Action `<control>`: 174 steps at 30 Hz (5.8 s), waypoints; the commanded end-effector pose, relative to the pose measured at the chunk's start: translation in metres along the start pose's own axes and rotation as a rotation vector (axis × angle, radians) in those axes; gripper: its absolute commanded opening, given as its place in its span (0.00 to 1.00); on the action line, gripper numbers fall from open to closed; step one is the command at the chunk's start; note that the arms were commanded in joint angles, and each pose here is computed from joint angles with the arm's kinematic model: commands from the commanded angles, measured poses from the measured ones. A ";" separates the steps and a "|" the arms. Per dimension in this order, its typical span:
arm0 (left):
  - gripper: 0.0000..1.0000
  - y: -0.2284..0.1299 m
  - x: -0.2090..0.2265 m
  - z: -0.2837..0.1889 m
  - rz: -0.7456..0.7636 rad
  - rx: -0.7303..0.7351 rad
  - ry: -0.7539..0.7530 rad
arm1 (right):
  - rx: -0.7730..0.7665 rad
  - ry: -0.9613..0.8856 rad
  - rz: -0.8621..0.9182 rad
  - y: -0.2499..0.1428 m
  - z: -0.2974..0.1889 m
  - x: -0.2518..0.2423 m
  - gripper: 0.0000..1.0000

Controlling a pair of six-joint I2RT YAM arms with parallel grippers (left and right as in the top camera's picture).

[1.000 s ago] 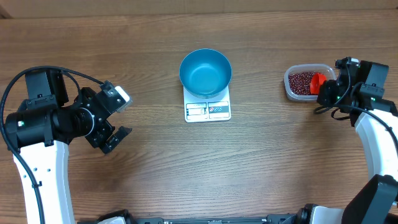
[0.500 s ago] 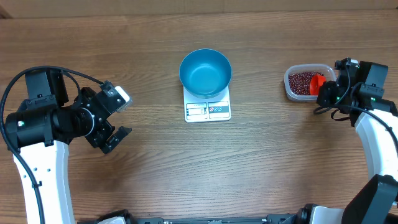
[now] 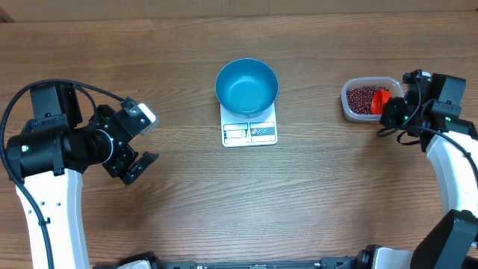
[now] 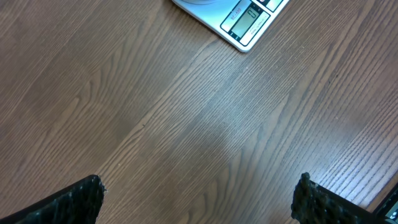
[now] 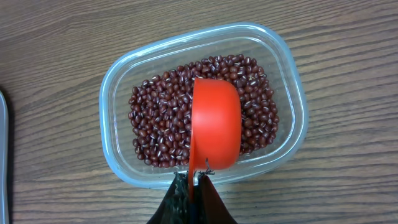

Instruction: Scoop item into bowl and weigh 150g on scale

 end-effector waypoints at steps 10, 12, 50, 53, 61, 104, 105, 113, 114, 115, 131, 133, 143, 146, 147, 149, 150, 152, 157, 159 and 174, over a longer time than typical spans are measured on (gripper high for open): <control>0.99 -0.001 0.001 0.000 0.035 0.009 0.004 | -0.024 -0.037 0.007 0.008 -0.003 -0.006 0.04; 1.00 -0.001 0.001 0.000 0.035 0.009 0.004 | -0.024 -0.037 0.007 0.008 -0.003 -0.006 0.04; 1.00 -0.001 0.001 0.000 0.035 0.009 0.004 | 0.026 -0.046 0.015 0.000 0.014 -0.011 0.04; 1.00 -0.001 0.001 0.000 0.035 0.009 0.004 | 0.023 -0.065 0.015 0.000 0.013 -0.014 0.04; 1.00 -0.001 0.001 0.000 0.035 0.009 0.004 | 0.015 -0.106 -0.025 0.002 0.013 -0.020 0.04; 1.00 -0.001 0.001 0.000 0.035 0.009 0.004 | -0.078 -0.097 -0.114 0.030 0.010 -0.015 0.04; 1.00 -0.001 0.001 0.000 0.035 0.009 0.004 | -0.089 -0.096 -0.117 0.032 0.010 -0.015 0.04; 1.00 -0.001 0.001 0.000 0.035 0.009 0.004 | -0.120 -0.101 -0.127 0.039 0.010 -0.015 0.04; 1.00 -0.001 0.001 0.000 0.035 0.009 0.004 | -0.116 -0.102 -0.137 0.038 0.011 -0.015 0.04; 1.00 -0.001 0.001 0.000 0.035 0.009 0.004 | -0.112 -0.104 -0.144 0.037 0.012 -0.016 0.04; 1.00 -0.001 0.001 0.000 0.035 0.009 0.004 | 0.007 -0.029 -0.121 0.012 0.030 -0.012 0.04; 1.00 -0.001 0.001 0.000 0.035 0.009 0.004 | 0.011 -0.029 -0.120 0.011 0.030 -0.012 0.04; 1.00 -0.001 0.001 0.000 0.035 0.009 0.004 | 0.044 0.014 -0.108 0.004 0.030 -0.006 0.04; 0.99 -0.001 0.001 0.000 0.035 0.009 0.004 | 0.056 0.021 -0.101 0.002 0.030 -0.005 0.04; 1.00 -0.001 0.001 0.000 0.035 0.009 0.004 | 0.057 0.034 -0.092 0.001 0.030 -0.004 0.04; 1.00 -0.001 0.001 0.000 0.035 0.009 0.004 | 0.061 0.064 -0.081 0.001 0.030 0.001 0.04; 1.00 -0.001 0.001 0.000 0.035 0.009 0.004 | 0.063 0.079 -0.080 0.000 0.029 0.003 0.04; 1.00 -0.001 0.001 0.000 0.035 0.009 0.004 | 0.070 0.099 -0.073 -0.001 0.030 0.005 0.04; 1.00 -0.001 0.001 0.000 0.035 0.009 0.004 | 0.097 0.093 -0.043 -0.007 0.035 0.003 0.04; 1.00 -0.001 0.001 0.000 0.035 0.009 0.004 | 0.115 0.094 -0.021 -0.010 0.038 0.002 0.04; 1.00 -0.001 0.001 0.000 0.035 0.009 0.004 | 0.217 0.256 0.216 -0.024 0.046 0.023 0.04</control>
Point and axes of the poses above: each gripper's point midway between its finger pads, its own z axis out along the fingers, its own x axis along the line the jaws close on, y = z × x, the point moved 3 cm from there along -z, back along the fingers, and after that the axes turned 11 degrees about z, right-handed, at the moved point
